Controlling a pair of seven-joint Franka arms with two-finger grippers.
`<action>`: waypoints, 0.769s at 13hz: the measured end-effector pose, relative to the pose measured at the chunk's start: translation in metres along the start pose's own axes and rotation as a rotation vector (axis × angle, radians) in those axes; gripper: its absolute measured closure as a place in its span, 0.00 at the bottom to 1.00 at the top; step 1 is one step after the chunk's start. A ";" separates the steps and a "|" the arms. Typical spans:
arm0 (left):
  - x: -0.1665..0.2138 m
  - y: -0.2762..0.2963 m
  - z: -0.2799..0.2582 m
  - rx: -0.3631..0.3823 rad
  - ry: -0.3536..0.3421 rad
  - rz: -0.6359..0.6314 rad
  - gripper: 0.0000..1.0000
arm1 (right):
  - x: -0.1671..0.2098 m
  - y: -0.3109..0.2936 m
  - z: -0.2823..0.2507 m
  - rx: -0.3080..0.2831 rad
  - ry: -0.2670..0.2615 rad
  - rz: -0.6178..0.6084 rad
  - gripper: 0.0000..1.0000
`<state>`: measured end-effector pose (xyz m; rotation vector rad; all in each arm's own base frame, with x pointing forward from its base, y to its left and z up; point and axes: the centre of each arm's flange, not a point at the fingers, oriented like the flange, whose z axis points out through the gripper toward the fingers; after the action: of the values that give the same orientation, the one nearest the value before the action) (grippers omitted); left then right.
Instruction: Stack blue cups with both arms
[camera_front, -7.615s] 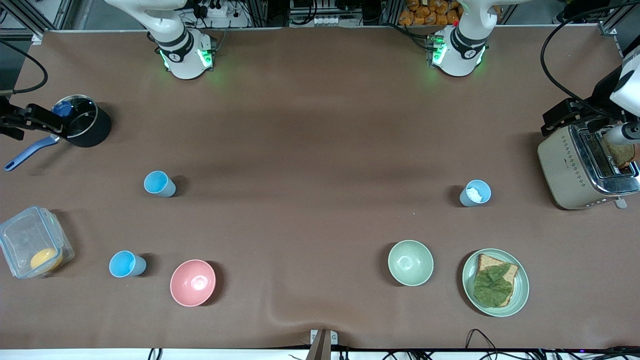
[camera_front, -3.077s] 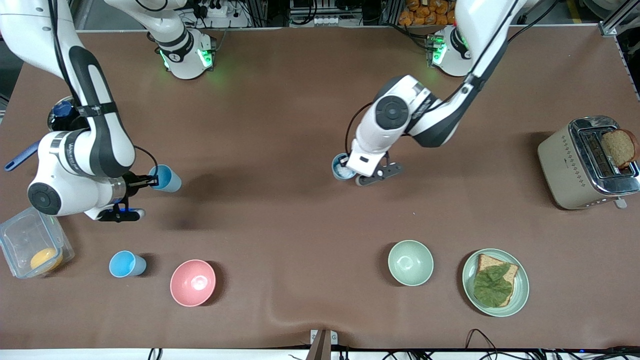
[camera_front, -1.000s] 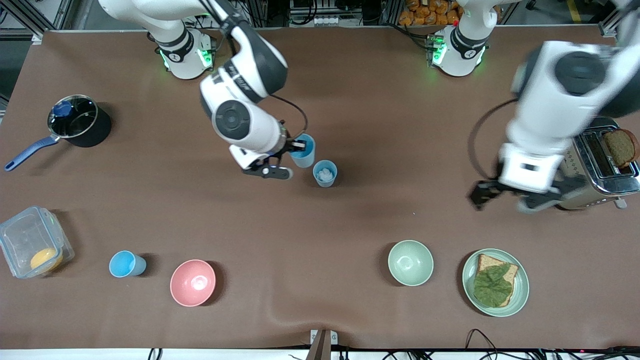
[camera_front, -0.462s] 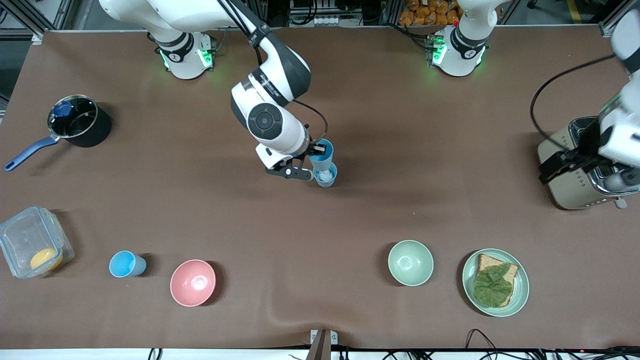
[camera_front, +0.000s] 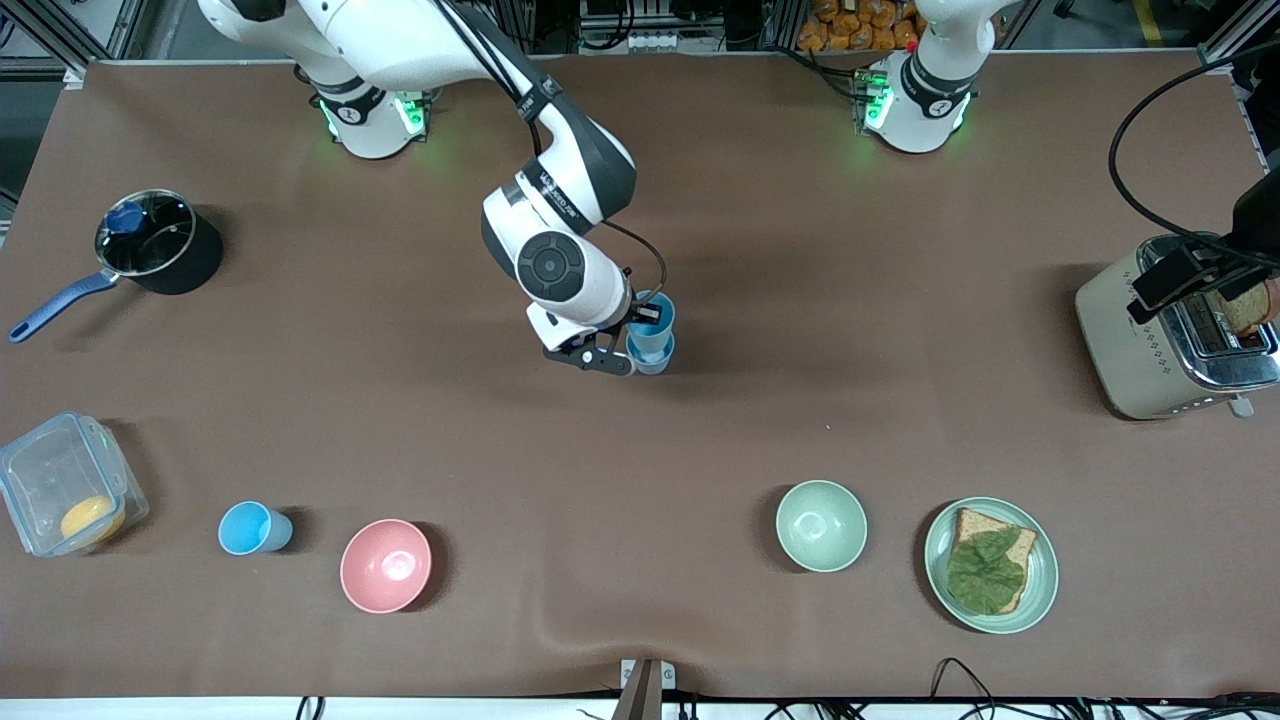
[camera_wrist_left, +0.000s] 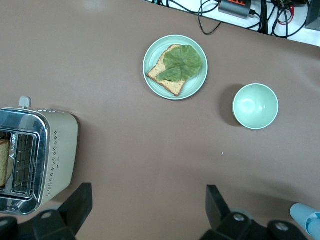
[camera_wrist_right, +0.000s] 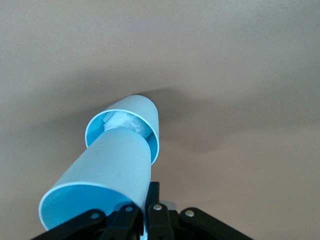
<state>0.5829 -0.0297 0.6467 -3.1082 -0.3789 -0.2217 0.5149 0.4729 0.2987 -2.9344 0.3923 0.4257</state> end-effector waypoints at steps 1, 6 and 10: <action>-0.001 0.003 0.000 -0.002 -0.003 0.006 0.00 | 0.001 0.000 0.001 -0.001 -0.001 0.001 0.96; -0.015 0.018 0.000 0.028 -0.048 0.031 0.00 | 0.002 -0.003 -0.001 -0.004 0.014 -0.001 0.73; -0.026 0.024 -0.006 0.040 -0.076 0.047 0.00 | 0.044 0.038 -0.087 -0.005 0.075 0.002 0.27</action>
<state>0.5628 -0.0590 0.6492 -3.0882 -0.3075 -0.0953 0.5678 0.4099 0.3637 -2.9615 0.4043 0.3185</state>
